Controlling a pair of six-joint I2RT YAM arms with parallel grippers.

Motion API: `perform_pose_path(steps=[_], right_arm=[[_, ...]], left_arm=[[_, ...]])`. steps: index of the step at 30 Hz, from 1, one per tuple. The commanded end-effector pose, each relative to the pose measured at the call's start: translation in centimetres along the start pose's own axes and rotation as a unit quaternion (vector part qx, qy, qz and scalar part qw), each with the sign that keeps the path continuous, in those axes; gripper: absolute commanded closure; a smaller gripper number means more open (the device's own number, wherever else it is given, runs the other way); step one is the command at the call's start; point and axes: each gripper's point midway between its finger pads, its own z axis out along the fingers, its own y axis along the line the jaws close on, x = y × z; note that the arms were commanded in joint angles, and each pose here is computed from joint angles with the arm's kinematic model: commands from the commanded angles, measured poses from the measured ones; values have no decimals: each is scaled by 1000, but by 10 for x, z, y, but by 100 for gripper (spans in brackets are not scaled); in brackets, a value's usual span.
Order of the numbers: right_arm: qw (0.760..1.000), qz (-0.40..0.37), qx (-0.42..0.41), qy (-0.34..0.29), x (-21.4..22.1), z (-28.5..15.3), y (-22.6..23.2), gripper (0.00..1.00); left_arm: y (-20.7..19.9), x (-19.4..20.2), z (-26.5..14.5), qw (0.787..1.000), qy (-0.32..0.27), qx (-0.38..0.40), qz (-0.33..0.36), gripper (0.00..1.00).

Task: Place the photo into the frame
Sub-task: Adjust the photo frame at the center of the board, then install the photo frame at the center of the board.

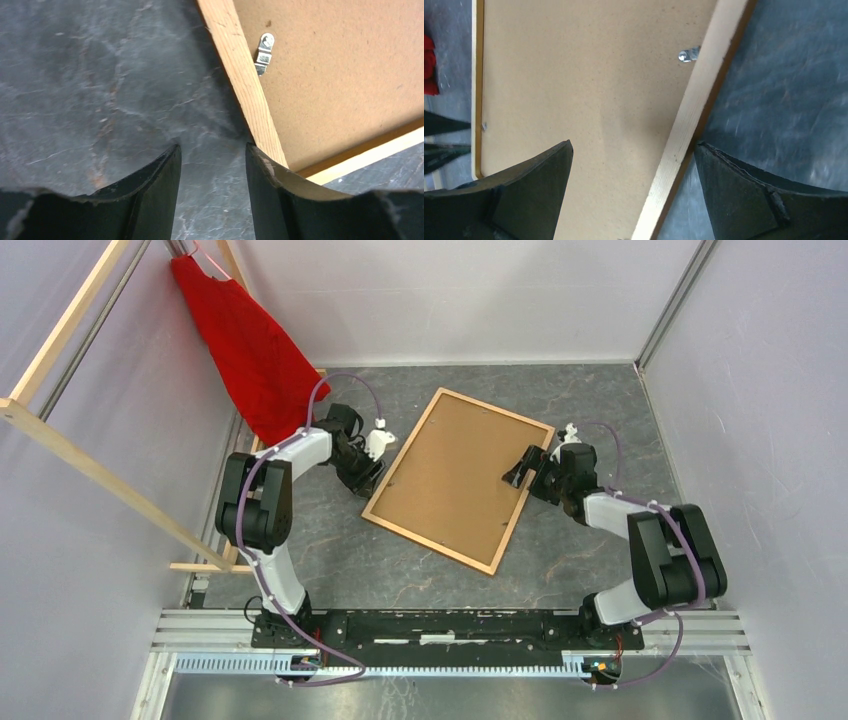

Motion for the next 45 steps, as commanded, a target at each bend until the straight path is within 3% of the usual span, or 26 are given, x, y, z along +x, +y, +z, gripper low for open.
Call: perform_pose_path(steps=[1, 9, 12, 16, 23, 27, 30, 37, 45], right_arm=[[1000, -14, -26, -12, -33, 19, 16, 4], [991, -30, 85, -95, -74, -12, -13, 5], [990, -24, 54, -128, -78, -29, 7, 9], [992, -24, 6, -127, -64, -33, 45, 12], [993, -8, -103, -64, 13, -14, 124, 26], [990, 0, -141, -18, 58, 5, 161, 44], [987, -7, -161, 19, 90, 20, 191, 50], [982, -7, -182, 56, 127, 52, 238, 57], [983, 2, -173, 63, 136, 74, 244, 61]], left_arm=[[-57, 8, 12, 997, 7, 77, 21, 41], [-76, -1, -12, 991, -27, 132, 16, 37], [-81, -7, -22, 986, -44, 160, 8, 36], [-86, -18, -21, 980, -57, 192, -1, 36], [-81, -24, -3, 974, -55, 216, -24, 40], [-75, -18, 8, 976, -40, 210, -33, 51], [-75, -14, 10, 976, -38, 210, -35, 62], [-75, -12, 13, 976, -40, 211, -38, 71], [-75, -9, 17, 976, -41, 209, -39, 74]])
